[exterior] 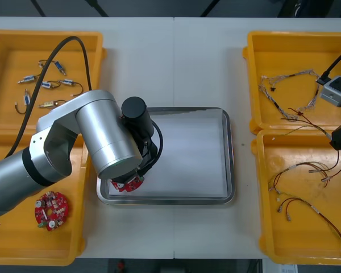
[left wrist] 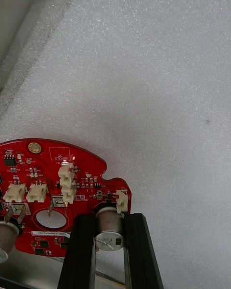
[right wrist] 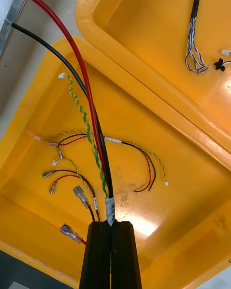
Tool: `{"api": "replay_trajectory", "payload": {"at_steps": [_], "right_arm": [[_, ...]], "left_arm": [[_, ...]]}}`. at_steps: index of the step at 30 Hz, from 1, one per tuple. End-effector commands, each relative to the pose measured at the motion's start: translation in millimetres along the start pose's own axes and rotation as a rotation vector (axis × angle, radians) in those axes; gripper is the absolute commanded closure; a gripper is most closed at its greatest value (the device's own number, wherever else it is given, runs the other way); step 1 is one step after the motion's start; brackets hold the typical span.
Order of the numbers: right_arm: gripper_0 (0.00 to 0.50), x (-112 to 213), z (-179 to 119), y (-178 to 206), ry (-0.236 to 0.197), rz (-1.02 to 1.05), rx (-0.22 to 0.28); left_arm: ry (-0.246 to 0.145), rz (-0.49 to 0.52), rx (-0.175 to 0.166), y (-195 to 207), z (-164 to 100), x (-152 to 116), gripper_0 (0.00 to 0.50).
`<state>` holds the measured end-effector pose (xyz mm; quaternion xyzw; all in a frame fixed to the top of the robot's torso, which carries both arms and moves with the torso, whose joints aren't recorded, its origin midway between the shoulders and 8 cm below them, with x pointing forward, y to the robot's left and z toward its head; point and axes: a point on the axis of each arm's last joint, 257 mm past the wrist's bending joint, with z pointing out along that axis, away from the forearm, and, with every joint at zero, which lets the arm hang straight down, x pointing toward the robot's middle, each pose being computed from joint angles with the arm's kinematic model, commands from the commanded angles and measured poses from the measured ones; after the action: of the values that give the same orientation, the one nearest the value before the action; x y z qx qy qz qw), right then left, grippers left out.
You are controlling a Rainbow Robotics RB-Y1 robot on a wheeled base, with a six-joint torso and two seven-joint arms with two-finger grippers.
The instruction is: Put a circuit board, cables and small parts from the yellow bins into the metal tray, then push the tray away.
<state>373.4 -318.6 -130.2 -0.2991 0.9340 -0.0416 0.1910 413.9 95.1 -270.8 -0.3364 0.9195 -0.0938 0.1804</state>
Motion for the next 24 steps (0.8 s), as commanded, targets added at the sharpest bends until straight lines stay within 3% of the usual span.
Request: {"api": "replay_trajectory", "payload": {"at_steps": [1, 2, 3, 5, 8, 12, 17, 24], "right_arm": [[0.500, -10.1, -7.3, 1.7, -0.027, 0.016, 0.018], [0.500, -10.1, -7.3, 1.7, -0.027, 0.016, 0.018], [0.500, -10.1, -7.3, 1.7, -0.027, 0.016, 0.018], [0.500, -10.1, -7.3, 1.7, -0.027, 0.016, 0.018], [0.500, -10.1, -7.3, 1.7, -0.027, 0.016, 0.018], [0.500, -10.1, -7.3, 1.7, -0.027, 0.016, 0.018], [0.500, -10.1, -7.3, 1.7, -0.027, 0.016, 0.018], [0.500, -10.1, -7.3, 1.7, -0.027, 0.016, 0.018]], "left_arm": [[0.002, 0.070, 0.054, -24.1, -10.0, 9.4, 0.391], [0.002, 0.070, 0.055, -24.5, -10.0, 9.5, 0.313], [0.001, 0.071, 0.054, -23.8, -9.7, 9.3, 0.276], [0.002, 0.071, 0.057, -25.1, -10.5, 10.0, 0.153], [-0.007, 0.073, 0.065, -29.0, -13.1, 6.9, 0.048], [-0.022, 0.085, 0.081, -37.2, -20.8, 3.6, 0.000], [-0.032, 0.107, 0.072, -45.7, -47.4, -7.8, 0.000], [-0.011, 0.106, 0.063, -48.0, -98.7, -33.6, 0.000]]}}
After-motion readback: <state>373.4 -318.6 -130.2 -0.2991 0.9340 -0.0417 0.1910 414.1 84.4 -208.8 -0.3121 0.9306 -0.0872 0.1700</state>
